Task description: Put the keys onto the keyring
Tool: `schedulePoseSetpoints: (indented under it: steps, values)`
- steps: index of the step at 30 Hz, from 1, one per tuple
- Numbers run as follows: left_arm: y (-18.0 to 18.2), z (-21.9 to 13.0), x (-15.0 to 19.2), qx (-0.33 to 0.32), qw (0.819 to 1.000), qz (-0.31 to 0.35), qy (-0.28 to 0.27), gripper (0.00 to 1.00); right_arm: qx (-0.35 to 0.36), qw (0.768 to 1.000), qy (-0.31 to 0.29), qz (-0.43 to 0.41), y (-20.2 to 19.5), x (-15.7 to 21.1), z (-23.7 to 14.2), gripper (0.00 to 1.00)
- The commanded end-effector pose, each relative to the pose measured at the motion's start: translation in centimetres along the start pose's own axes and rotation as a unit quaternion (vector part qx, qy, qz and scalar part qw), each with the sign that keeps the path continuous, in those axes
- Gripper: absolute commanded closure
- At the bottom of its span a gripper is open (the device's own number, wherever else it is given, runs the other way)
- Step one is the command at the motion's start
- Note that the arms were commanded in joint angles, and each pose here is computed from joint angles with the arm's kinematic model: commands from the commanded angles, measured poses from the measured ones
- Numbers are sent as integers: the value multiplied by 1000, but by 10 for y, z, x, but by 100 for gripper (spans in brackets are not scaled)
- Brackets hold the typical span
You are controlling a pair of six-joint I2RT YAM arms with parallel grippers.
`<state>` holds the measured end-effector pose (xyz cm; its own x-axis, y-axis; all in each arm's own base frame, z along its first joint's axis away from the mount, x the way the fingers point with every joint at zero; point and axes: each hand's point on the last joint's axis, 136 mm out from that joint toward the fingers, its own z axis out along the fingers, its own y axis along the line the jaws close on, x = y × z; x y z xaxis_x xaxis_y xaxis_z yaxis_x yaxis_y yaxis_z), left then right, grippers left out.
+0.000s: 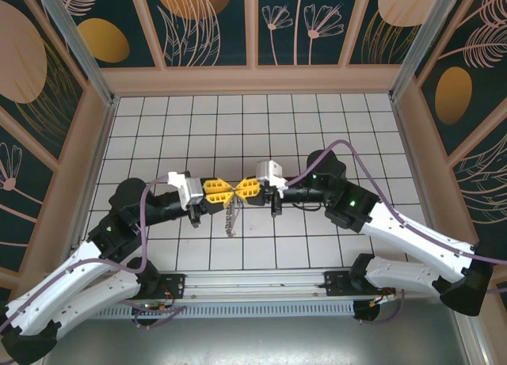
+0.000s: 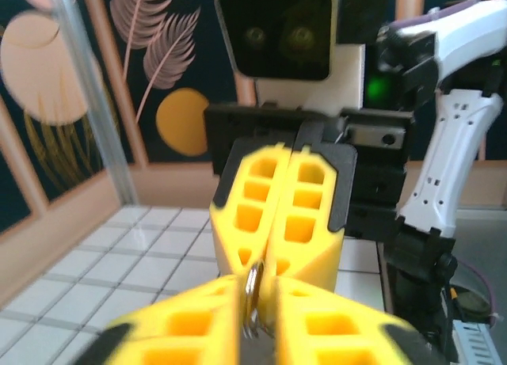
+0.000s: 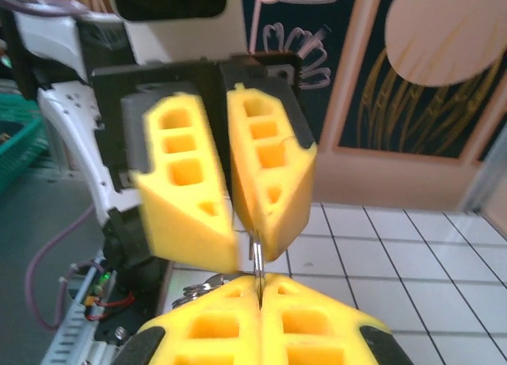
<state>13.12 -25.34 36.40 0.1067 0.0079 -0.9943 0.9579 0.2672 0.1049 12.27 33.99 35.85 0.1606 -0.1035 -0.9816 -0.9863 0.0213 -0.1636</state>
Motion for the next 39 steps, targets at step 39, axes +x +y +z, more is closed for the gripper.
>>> schedulePoseSetpoints:
  steps: [39]
  values:
    - [14, 10, 50, 0, 981, 34, 188, 89, 9, 991, 131, -27, 6, 23, 11, 100]
